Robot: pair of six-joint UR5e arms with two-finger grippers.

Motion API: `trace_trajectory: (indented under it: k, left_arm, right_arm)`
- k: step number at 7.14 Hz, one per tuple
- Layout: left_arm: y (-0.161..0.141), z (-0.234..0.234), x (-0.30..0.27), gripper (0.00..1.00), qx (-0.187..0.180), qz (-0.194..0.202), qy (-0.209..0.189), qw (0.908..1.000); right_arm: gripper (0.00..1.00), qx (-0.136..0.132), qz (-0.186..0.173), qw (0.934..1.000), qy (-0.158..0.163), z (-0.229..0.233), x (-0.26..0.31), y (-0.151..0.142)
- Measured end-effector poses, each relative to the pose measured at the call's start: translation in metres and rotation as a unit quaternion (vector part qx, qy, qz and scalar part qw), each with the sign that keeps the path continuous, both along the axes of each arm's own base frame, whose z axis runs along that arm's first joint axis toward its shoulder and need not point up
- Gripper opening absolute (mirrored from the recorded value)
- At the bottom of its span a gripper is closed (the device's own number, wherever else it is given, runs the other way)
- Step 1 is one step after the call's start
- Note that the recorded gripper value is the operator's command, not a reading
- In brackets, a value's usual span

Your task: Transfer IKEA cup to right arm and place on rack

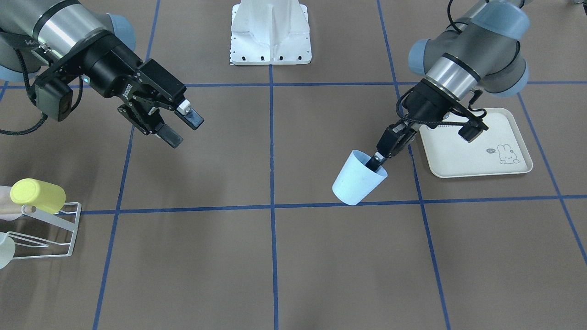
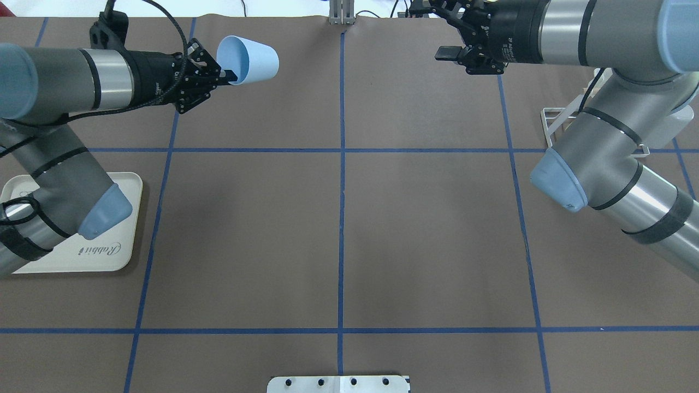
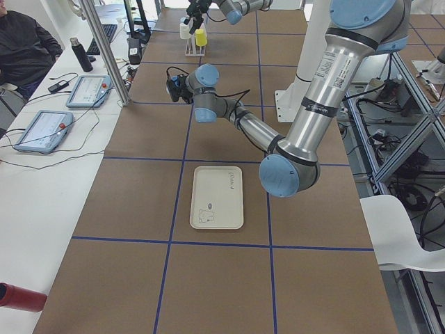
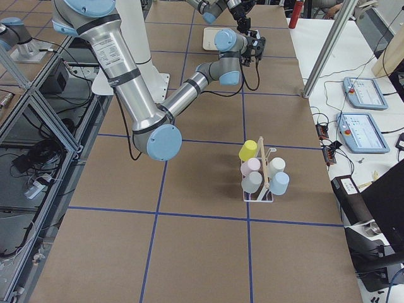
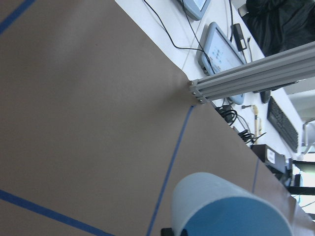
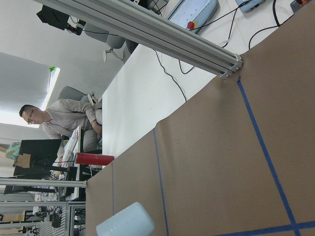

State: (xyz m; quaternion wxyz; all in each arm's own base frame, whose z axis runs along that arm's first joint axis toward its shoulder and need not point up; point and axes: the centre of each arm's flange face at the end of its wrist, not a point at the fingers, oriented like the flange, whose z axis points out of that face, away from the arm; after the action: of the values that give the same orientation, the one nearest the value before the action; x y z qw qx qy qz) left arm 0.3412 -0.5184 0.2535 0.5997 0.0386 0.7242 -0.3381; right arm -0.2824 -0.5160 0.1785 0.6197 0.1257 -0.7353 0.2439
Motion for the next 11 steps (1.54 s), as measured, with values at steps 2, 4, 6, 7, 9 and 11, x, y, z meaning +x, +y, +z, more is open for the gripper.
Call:
trace_trajectory:
  k: [2,4,6,7,9,11]
  left_arm:
    - [0.027,-0.033,0.04,0.0,-0.046,-0.029,0.13,0.9901]
    - [0.035,-0.067,0.076,0.0,-0.106,-0.048,0.262,0.9582]
    - [0.034,-0.07,0.081,0.0,-0.134,-0.058,0.338,0.9297]
    - [0.029,-0.068,0.076,0.0,-0.14,-0.063,0.353,0.9231]
    - [0.017,-0.06,0.063,0.0,-0.148,-0.073,0.362,0.9175]
    - [0.008,-0.032,0.037,0.0,-0.145,-0.076,0.359,0.9188]
  right_arm:
    - [1.0,-0.01,0.016,0.9987,-0.048,0.004,0.0,0.004]
    - [1.0,-0.018,0.034,0.9959,-0.081,0.013,-0.004,0.005]
    - [1.0,-0.033,0.051,0.9934,-0.097,0.018,-0.009,0.006]
    - [1.0,-0.037,0.056,0.992,-0.107,0.013,-0.026,0.014]
    - [1.0,-0.043,0.058,0.9888,-0.13,-0.004,-0.058,0.03]
    - [1.0,-0.055,0.051,0.9858,-0.15,-0.019,-0.074,0.03]
